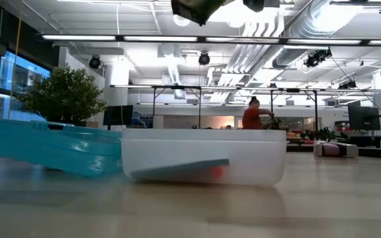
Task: Pack school essentials
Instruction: Put the yellow crayon box into the blue supply box
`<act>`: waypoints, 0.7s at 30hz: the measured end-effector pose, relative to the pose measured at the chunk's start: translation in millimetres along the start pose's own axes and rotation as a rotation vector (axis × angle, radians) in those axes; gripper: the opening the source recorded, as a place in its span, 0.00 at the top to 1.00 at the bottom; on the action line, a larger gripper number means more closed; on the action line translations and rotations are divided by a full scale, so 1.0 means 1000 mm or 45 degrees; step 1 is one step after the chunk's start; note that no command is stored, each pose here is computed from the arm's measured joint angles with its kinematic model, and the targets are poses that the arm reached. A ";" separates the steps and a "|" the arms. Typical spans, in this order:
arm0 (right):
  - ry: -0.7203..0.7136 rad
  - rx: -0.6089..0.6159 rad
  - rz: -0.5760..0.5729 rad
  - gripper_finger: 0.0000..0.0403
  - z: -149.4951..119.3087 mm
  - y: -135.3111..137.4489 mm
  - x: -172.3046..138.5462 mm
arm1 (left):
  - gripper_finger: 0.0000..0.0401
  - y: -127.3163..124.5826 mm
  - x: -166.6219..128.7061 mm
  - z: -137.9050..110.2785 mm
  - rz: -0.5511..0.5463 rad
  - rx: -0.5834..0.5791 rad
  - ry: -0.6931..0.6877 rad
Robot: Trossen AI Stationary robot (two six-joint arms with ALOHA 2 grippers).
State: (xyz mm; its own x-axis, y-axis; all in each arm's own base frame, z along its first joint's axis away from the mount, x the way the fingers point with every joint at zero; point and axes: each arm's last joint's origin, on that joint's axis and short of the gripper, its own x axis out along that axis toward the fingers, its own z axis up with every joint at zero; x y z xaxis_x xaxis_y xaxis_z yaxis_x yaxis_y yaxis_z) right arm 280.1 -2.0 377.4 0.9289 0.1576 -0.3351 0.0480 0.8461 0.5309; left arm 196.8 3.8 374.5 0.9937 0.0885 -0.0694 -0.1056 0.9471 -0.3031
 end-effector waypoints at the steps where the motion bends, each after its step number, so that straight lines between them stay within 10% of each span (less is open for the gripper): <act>1: 0.002 0.000 0.003 1.00 0.000 0.000 0.000 | 1.00 0.001 0.002 -0.012 -0.010 -0.029 -0.008; 8: 0.009 -0.010 0.007 1.00 0.000 -0.001 0.000 | 1.00 0.005 0.013 -0.060 -0.003 -0.155 0.012; 21: 0.313 -0.034 -0.120 1.00 -0.032 -0.010 0.034 | 1.00 0.008 0.012 -0.055 0.078 -0.165 -0.071</act>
State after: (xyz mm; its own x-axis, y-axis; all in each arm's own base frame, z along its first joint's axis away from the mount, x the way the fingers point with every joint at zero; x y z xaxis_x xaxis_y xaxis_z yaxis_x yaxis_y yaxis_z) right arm 299.5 11.3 335.8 0.8036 0.1934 -0.5629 0.1174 0.8756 0.4685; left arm 205.9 -4.5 319.3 0.9855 0.1650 -0.0399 -0.1664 0.8921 -0.4200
